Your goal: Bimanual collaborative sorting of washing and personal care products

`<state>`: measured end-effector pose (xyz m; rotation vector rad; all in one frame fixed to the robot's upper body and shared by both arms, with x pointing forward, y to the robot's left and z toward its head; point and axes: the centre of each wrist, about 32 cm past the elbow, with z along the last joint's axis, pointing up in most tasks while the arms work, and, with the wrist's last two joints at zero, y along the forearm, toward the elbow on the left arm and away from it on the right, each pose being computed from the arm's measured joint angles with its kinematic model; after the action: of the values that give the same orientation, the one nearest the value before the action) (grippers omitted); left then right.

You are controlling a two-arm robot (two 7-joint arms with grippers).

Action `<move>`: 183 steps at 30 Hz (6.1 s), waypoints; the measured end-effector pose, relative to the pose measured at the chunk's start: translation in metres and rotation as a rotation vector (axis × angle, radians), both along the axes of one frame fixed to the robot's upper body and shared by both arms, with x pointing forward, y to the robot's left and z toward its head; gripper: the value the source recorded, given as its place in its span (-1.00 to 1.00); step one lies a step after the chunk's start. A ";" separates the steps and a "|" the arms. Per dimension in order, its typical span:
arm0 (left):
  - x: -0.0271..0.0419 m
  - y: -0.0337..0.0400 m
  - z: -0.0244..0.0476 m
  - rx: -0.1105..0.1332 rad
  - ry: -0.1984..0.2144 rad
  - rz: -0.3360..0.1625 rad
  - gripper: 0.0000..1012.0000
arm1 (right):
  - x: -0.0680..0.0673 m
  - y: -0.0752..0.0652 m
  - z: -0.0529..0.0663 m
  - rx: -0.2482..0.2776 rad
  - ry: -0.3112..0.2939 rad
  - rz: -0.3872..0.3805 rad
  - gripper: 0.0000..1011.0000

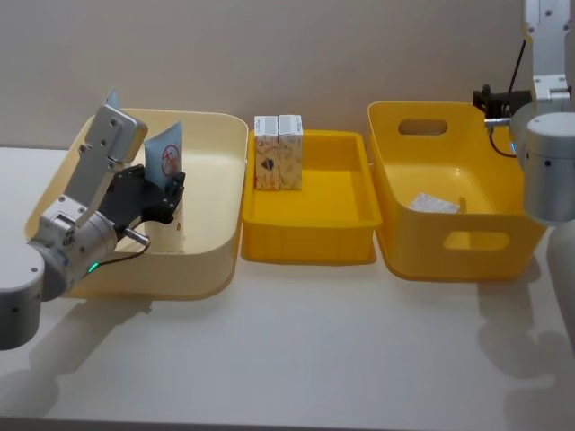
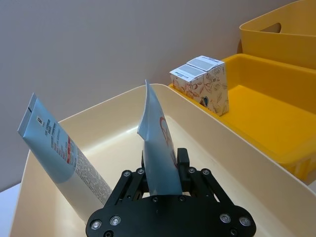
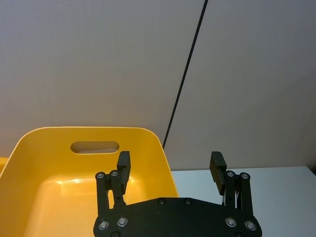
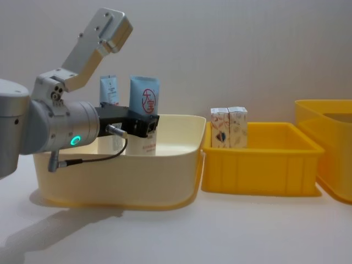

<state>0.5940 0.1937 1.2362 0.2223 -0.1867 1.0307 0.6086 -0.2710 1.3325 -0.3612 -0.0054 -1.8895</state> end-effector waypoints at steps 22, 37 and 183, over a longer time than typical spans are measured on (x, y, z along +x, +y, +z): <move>0.0001 0.0002 -0.0003 0.000 0.001 0.001 -0.45 | 0.000 0.000 0.000 0.000 0.000 0.000 0.98; 0.0001 0.0002 -0.0003 0.000 0.001 0.001 -0.45 | 0.000 0.000 0.000 0.000 0.000 0.000 0.98; 0.1168 0.0123 0.0737 -0.183 -0.163 -0.473 -0.45 | -0.017 0.044 0.009 0.120 0.131 0.981 0.98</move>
<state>0.7108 0.2060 1.3099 -0.0730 -0.2758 0.5886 0.5915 -0.2267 1.3412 -0.3152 0.0160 -0.8910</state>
